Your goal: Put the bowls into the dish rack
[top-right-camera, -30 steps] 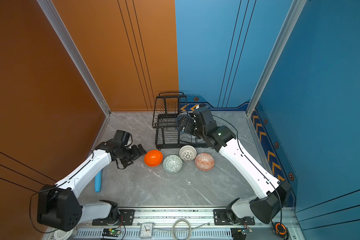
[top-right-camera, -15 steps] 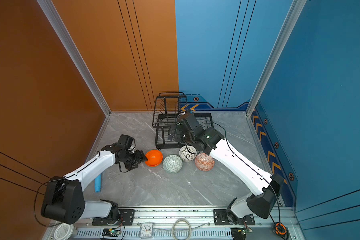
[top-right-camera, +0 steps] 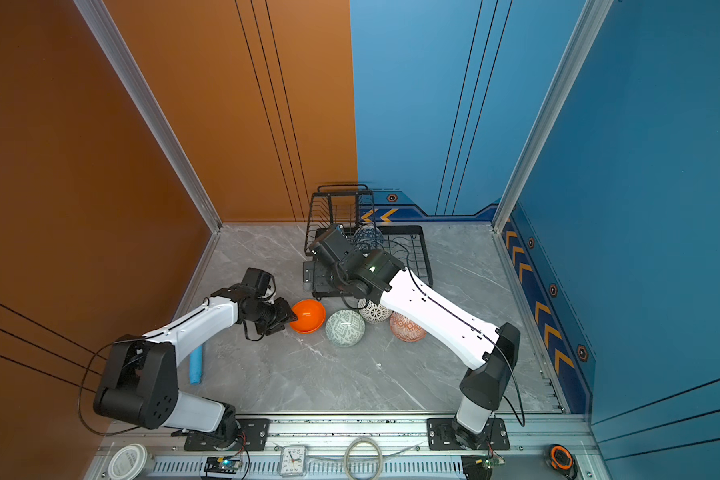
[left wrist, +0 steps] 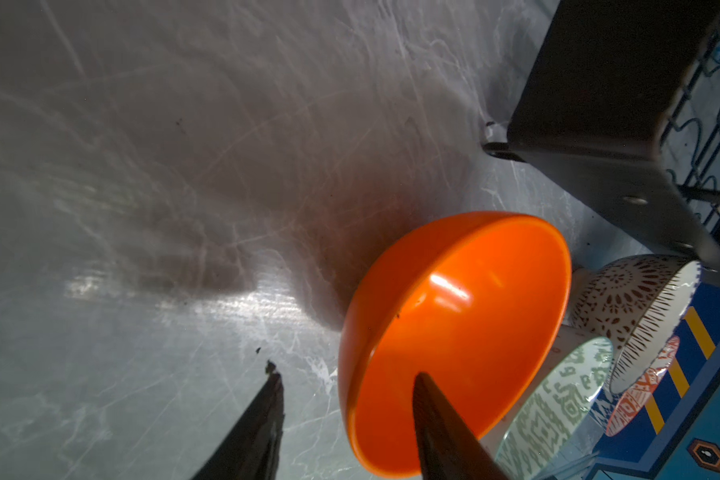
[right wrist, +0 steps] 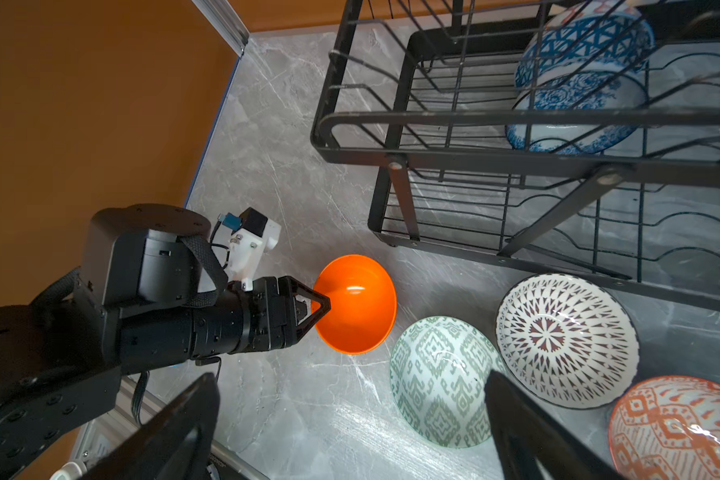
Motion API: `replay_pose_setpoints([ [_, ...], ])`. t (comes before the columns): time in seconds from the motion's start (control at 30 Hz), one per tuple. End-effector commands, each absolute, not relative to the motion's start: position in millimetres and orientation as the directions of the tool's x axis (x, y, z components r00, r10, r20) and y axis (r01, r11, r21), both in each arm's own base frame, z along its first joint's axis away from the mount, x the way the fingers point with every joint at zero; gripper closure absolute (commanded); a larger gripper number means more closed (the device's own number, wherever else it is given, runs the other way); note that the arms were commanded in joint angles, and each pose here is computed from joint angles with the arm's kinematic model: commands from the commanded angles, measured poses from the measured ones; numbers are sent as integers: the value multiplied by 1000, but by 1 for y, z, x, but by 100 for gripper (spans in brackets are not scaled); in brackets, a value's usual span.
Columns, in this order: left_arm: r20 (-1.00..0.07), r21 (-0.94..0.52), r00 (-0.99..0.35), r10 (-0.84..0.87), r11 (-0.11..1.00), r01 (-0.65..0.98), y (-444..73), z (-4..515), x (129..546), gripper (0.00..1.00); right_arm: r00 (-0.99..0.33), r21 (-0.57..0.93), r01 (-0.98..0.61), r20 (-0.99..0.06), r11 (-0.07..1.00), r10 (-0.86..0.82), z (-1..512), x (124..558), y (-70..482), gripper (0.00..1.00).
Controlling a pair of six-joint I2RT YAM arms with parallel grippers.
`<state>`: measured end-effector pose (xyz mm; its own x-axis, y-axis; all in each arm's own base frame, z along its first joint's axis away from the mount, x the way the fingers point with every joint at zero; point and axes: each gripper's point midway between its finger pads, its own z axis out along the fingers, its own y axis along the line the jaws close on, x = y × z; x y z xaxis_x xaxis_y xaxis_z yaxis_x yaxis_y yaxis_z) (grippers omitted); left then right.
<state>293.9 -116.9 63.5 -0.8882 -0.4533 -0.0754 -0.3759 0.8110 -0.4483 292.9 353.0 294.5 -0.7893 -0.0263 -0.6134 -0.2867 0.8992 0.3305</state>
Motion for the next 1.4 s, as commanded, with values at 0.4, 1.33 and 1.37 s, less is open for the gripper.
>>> replay_pose_setpoints([
  [0.4,-76,-455,-910,-407,827,-331,-127,58,299,66,-800,170,-317,-576,933,-167,268,267,340,0],
  [1.33,-166,-488,-888,-430,818,-304,-110,82,318,100,-840,298,-153,-542,942,36,280,295,329,0],
  [1.37,-181,-495,-879,-440,814,-306,-107,88,320,100,-839,305,-148,-542,941,44,282,296,330,0],
])
